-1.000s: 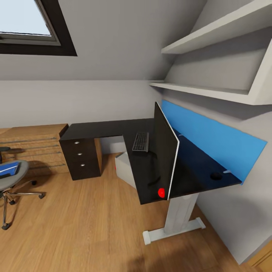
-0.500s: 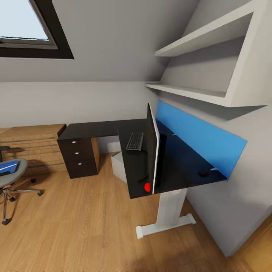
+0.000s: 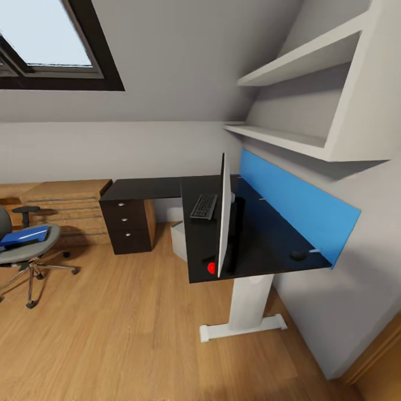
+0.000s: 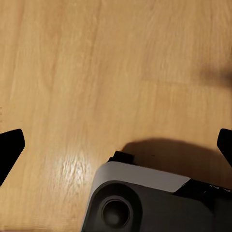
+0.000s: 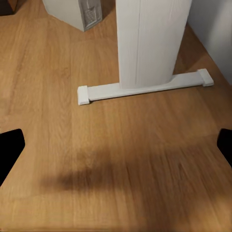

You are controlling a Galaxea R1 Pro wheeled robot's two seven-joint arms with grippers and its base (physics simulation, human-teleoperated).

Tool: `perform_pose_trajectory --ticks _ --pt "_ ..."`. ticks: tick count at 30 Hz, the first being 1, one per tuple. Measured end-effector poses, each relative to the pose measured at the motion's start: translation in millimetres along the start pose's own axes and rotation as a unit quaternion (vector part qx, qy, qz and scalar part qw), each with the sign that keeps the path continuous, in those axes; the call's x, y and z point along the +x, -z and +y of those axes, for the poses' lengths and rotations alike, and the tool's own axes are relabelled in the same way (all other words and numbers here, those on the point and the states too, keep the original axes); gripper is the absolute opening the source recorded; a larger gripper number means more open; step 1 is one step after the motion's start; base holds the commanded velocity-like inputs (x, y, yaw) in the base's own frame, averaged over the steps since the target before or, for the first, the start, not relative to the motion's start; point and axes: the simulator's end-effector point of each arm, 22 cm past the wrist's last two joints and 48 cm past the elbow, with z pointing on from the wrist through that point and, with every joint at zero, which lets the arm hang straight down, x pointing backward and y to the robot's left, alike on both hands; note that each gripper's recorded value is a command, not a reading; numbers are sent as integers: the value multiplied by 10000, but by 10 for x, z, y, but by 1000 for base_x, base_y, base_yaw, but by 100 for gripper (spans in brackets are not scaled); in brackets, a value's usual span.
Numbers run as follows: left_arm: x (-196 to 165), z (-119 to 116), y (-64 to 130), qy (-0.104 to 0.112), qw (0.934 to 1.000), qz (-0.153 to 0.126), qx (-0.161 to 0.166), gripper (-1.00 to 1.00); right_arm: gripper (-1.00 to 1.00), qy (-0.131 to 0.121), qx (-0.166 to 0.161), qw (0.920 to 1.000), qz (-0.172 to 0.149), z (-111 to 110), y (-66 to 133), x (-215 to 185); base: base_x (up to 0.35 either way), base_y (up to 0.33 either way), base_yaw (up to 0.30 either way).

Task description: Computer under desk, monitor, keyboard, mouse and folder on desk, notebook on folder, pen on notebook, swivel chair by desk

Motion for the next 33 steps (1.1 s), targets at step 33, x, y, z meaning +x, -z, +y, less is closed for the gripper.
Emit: perform_pose_trajectory --ticks 33 --pt "-182 355 321 -92 9998 -5 -168 100 100 -57 1028 9853 -1362 -698 -1058 -2675 0 0 9"
